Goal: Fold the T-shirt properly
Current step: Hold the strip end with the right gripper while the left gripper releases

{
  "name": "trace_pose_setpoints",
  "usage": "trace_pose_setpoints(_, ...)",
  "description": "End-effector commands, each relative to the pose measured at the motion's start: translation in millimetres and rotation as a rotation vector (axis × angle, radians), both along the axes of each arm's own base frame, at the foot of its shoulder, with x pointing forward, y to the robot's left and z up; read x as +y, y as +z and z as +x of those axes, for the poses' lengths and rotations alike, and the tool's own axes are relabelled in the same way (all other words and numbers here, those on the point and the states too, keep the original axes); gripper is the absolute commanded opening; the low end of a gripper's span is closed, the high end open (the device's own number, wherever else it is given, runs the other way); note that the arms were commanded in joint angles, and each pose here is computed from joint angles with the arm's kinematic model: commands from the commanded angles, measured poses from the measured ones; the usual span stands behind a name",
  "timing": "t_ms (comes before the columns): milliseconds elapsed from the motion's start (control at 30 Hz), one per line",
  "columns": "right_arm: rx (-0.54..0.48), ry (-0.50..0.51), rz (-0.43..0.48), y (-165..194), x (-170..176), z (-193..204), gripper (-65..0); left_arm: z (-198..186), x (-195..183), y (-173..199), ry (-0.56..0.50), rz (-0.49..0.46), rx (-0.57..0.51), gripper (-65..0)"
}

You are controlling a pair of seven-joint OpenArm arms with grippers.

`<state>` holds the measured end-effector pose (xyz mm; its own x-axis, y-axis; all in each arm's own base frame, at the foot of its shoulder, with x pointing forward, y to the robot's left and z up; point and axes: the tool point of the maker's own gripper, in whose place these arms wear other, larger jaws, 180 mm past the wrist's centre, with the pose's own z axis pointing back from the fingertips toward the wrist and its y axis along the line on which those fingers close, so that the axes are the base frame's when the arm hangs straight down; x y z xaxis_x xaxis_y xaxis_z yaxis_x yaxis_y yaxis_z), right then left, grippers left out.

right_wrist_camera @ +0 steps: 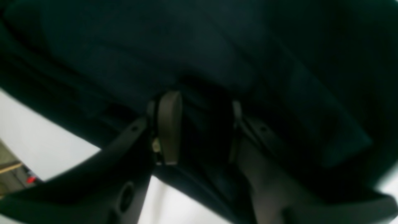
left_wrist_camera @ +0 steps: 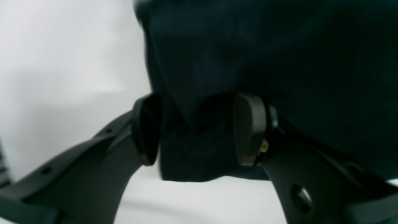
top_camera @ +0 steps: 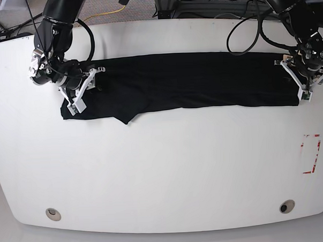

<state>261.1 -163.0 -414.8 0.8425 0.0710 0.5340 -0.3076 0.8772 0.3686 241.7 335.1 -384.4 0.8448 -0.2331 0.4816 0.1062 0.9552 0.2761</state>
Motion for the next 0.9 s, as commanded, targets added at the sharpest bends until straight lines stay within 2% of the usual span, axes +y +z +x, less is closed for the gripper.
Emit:
trace_pose_setpoints(0,-0.018,0.001,-0.005,1,-6,6,-45.7,12,0,23,-0.01,0.023,-0.06,-31.0)
trace_pose_setpoints(100,-0.017,-0.005,-0.003,-2,-9,6,-45.7,20,-4,42,-0.004,0.004,-0.098,-30.8)
trace_pose_setpoints(200,-0.01,-0.008,-0.002,-5,-11,5,-45.7,15,7,58,0.036,0.001,-0.125,-30.3)
trace_pose_setpoints(400,-0.01,-0.008,-0.002,-5,-11,5,-45.7,17,30,74,0.1,-0.06,-0.166,-18.2)
trace_pose_setpoints(500,-0.014,-0.006,-0.002,-4,-11,6,-45.7,12,37,61,0.138,-0.145,-0.159,-16.2)
trace_pose_setpoints(867,-0.017,-0.006,-0.003,-3,-11,6,-45.7,16,55,22,0.206,-0.456,-0.165,-16.2)
